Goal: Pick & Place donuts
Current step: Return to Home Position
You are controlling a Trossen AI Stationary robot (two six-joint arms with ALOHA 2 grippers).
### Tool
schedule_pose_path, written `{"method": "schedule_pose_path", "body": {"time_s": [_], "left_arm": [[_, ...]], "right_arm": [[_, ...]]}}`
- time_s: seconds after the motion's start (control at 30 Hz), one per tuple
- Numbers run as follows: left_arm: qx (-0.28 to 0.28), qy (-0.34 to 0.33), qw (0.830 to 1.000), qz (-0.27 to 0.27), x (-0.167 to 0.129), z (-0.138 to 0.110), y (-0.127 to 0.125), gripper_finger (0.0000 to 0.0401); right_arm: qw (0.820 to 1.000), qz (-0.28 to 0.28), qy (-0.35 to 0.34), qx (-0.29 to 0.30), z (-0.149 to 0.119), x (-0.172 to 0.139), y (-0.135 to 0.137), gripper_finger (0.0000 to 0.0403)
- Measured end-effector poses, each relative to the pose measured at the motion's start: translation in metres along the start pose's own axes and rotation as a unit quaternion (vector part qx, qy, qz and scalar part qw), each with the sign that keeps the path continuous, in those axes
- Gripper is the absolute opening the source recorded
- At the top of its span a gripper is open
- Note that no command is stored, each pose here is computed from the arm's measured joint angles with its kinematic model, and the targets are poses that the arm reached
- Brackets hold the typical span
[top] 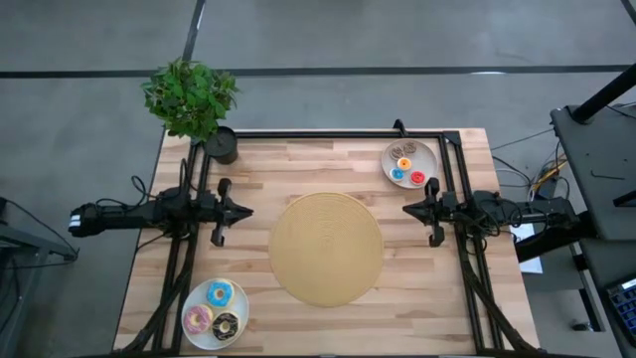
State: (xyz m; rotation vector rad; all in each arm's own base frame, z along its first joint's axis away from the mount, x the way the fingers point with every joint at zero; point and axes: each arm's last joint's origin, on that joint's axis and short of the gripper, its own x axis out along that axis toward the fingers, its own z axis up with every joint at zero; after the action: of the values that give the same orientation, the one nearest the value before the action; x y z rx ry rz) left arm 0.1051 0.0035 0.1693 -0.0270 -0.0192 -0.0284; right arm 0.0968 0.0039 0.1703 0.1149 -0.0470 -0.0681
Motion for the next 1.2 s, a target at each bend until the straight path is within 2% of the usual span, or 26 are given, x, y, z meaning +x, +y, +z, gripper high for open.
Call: {"method": "schedule_pose_path", "body": {"time_s": [0.3,0.67,1.2], "left_arm": [[0.017,0.000,1.000,0.000,0.0000,-0.0003,0.0000,0.0000],[-0.038,-0.001,0.999,0.004,-0.0001,0.0008,0.0003,0.0000],[-0.043,0.006,0.999,0.005,0.0001,-0.0006,0.0003,0.0000]], "right_arm": [[1.000,0.000,0.003,0.001,-0.0005,0.0003,0.0000,0.0009],[1.000,0.000,0.004,0.001,-0.0008,0.0004,0.0000,0.0008],[1.000,0.000,0.005,0.000,-0.0010,0.0005,0.0000,0.0009]]}}
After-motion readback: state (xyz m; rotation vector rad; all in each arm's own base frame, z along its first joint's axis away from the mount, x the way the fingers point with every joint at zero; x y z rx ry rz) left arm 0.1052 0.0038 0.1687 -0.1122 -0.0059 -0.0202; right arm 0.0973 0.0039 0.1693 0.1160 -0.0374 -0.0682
